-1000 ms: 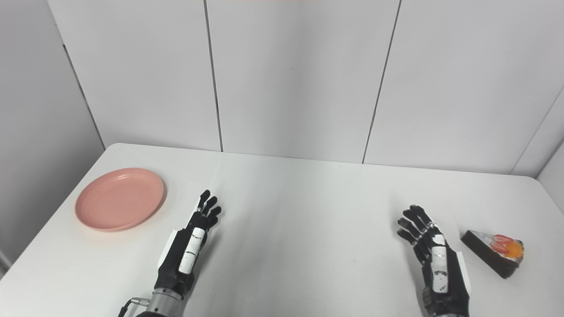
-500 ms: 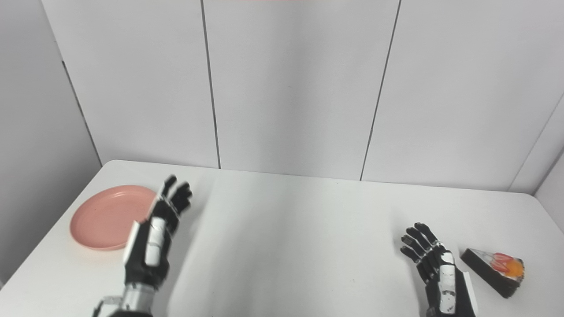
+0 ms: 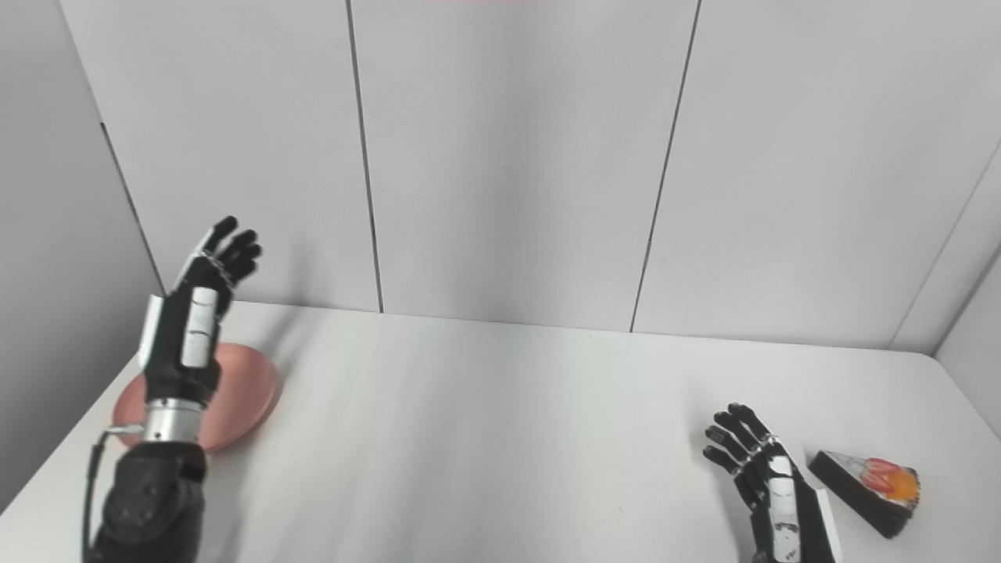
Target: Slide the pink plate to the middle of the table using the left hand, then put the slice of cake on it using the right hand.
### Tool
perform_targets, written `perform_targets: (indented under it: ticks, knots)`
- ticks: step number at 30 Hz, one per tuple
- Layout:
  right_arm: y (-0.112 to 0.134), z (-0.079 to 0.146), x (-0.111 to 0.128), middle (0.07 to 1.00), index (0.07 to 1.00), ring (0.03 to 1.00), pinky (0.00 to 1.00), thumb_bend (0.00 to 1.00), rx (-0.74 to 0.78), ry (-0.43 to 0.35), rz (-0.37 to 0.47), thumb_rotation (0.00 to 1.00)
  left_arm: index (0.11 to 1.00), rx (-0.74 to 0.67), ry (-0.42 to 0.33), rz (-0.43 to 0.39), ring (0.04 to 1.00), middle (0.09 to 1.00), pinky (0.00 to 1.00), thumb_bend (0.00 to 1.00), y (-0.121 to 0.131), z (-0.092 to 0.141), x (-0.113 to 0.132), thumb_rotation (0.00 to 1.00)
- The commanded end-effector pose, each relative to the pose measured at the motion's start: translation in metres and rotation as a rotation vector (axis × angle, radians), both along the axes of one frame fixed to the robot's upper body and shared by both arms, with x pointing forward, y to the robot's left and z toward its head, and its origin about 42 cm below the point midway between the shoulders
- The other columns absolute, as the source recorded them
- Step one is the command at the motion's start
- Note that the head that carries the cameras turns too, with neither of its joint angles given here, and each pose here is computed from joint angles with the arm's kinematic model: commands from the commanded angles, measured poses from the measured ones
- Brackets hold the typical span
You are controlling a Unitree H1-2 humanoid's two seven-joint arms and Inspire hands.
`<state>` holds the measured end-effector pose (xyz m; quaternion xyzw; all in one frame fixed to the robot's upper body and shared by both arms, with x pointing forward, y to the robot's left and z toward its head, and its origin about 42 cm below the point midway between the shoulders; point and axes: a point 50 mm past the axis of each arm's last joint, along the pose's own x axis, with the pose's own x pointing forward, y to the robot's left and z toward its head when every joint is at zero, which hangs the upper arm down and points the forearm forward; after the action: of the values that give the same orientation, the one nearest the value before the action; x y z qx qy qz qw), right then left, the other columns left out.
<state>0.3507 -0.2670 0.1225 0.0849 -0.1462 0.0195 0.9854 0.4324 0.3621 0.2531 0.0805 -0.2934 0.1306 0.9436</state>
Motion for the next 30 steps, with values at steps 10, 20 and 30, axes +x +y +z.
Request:
perform_targets:
  ticks: [10, 20, 30]
  knots:
    - [0.005, -0.067, -0.04, 0.801, 0.791, 0.781, 0.76, 0.87, 0.056, 0.19, -0.009, 0.92, 0.847, 0.018, 0.003, 0.166, 0.853, 0.848, 0.87, 0.86, 0.08, 0.031, 0.03, 0.96]
    - [0.001, -0.068, -0.04, 0.796, 0.783, 0.777, 0.76, 0.88, 0.067, 0.198, -0.016, 0.92, 0.808, -0.089, 0.103, 0.207, 0.835, 0.814, 0.83, 0.83, 0.123, 0.02, 0.034, 0.94]
    - [-0.003, -0.067, -0.043, 0.795, 0.781, 0.779, 0.77, 0.86, 0.067, 0.201, -0.018, 0.92, 0.799, -0.095, 0.202, 0.251, 0.82, 0.801, 0.79, 0.77, 0.131, -0.005, 0.031, 0.98]
